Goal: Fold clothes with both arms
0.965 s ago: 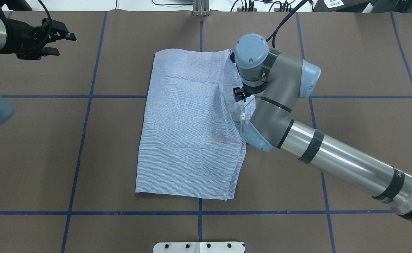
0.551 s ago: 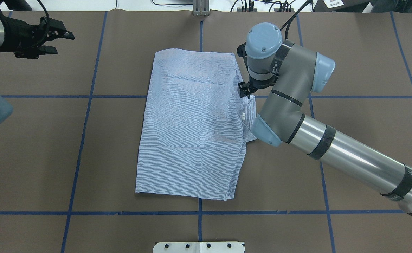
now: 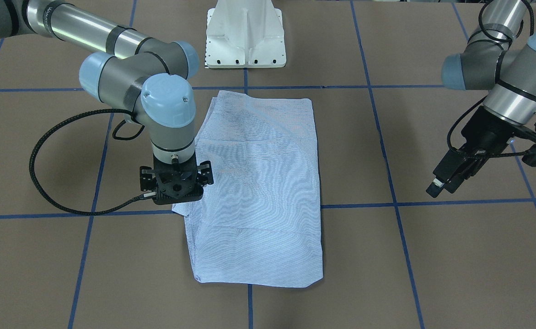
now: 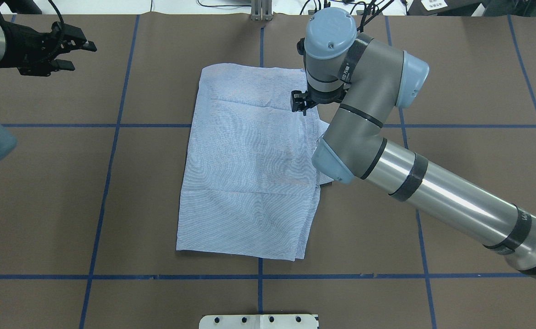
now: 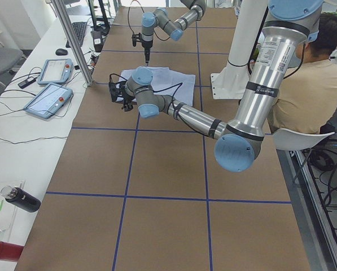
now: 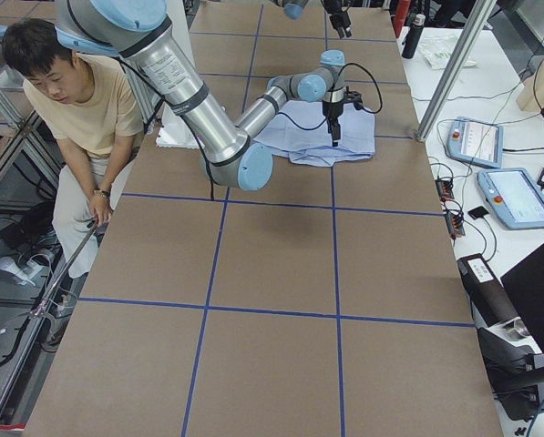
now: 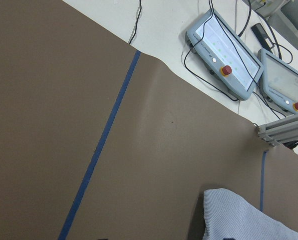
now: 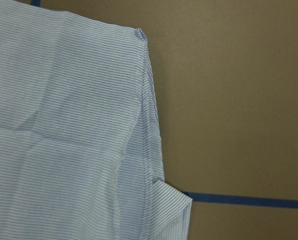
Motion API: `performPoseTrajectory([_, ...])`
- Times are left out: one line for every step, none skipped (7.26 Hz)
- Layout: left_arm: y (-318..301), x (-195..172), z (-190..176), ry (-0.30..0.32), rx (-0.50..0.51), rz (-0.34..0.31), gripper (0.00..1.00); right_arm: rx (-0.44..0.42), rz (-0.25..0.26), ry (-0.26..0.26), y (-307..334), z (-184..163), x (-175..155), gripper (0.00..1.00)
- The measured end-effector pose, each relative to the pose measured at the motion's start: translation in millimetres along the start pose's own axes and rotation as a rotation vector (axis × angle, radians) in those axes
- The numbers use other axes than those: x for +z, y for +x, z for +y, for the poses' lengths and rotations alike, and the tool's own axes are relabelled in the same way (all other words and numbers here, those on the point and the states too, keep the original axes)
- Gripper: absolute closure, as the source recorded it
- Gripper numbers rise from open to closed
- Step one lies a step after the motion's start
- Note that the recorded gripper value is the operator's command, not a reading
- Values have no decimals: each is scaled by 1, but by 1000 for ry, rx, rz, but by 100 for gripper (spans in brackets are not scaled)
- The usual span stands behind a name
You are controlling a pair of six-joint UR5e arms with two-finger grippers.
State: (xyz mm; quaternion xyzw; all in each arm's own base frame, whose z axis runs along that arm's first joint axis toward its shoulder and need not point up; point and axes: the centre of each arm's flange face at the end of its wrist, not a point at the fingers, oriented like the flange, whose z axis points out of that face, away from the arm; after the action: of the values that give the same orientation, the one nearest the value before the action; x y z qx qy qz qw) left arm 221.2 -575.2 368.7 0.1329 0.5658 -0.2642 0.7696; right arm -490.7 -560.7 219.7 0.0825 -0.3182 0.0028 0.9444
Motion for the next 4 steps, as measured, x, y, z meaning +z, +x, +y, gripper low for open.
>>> performPoseTrajectory([0, 0, 0, 0, 0, 0, 18, 125, -42, 4, -11, 22, -13, 0])
performPoseTrajectory([0, 0, 0, -1, 0, 0, 18, 299, -88, -7, -25, 53, -23, 0])
performPoseTrajectory([0, 1, 1, -1, 1, 0, 18, 478, -117, -22, -40, 86, -27, 0])
performPoseTrajectory([0, 1, 1, -1, 1, 0, 18, 630, -135, -16, -54, 128, -23, 0])
